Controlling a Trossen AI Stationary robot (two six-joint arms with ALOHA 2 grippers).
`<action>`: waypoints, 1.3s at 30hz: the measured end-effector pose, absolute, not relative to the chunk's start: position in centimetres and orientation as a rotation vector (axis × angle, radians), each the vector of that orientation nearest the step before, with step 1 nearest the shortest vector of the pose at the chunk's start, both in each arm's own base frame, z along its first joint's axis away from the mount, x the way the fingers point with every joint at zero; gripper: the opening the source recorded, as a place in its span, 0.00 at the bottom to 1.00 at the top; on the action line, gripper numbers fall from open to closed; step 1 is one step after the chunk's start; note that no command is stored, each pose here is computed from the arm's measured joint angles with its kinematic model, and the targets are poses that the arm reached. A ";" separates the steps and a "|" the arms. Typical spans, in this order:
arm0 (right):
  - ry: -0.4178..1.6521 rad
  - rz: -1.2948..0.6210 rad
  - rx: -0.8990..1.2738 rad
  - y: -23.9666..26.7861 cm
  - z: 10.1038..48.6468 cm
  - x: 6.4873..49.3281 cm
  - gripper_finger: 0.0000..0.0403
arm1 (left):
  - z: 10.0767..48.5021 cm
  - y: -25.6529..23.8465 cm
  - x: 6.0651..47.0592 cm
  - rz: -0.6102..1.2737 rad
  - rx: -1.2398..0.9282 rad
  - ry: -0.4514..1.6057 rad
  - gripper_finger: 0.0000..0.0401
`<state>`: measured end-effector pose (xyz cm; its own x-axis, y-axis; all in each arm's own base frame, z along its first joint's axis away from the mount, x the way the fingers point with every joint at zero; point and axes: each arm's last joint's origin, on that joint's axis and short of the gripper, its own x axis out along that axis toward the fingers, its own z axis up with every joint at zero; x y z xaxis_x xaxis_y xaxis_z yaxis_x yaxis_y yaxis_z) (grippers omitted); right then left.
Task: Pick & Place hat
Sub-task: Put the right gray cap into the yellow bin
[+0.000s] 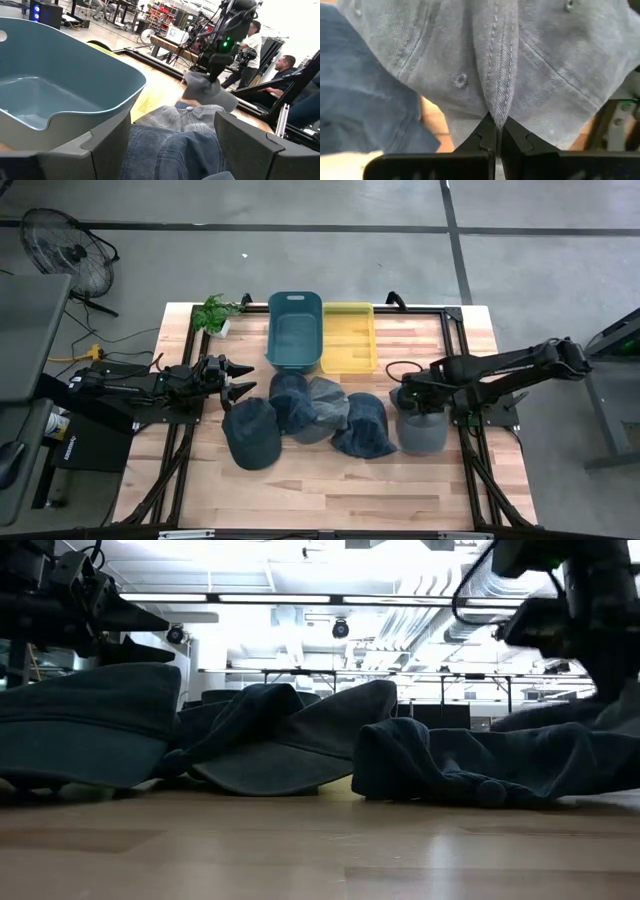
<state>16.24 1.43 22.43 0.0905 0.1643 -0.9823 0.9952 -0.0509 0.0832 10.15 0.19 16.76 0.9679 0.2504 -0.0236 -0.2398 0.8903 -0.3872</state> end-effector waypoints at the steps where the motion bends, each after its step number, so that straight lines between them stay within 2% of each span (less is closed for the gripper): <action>1: 1.239 -1.082 1.399 1.4 23.0 16.1 0.00 | 16.8 0.2 10.1 0.254 -0.399 -0.027 0.71; 7: 1.136 -1.014 1.348 1.2 25.7 15.7 0.00 | 16.8 0.2 10.1 0.254 -0.399 -0.027 0.71; 25: 0.943 -0.880 1.098 -2.5 29.3 16.1 0.00 | 16.7 0.2 10.2 0.255 -0.398 -0.026 0.71; 33: 0.753 -0.820 1.010 -6.7 29.7 18.1 0.00 | 16.8 0.2 10.2 0.254 -0.398 -0.027 0.71; 39: 0.619 -0.706 0.941 -10.2 29.4 21.0 0.00 | 16.8 0.2 10.2 0.254 -0.398 -0.027 0.71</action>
<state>20.97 -10.15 29.37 0.6205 -0.2644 -0.7382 0.7663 0.4044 0.4992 10.15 0.19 16.75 0.9679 0.2501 -0.0240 -0.2396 0.8903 -0.3871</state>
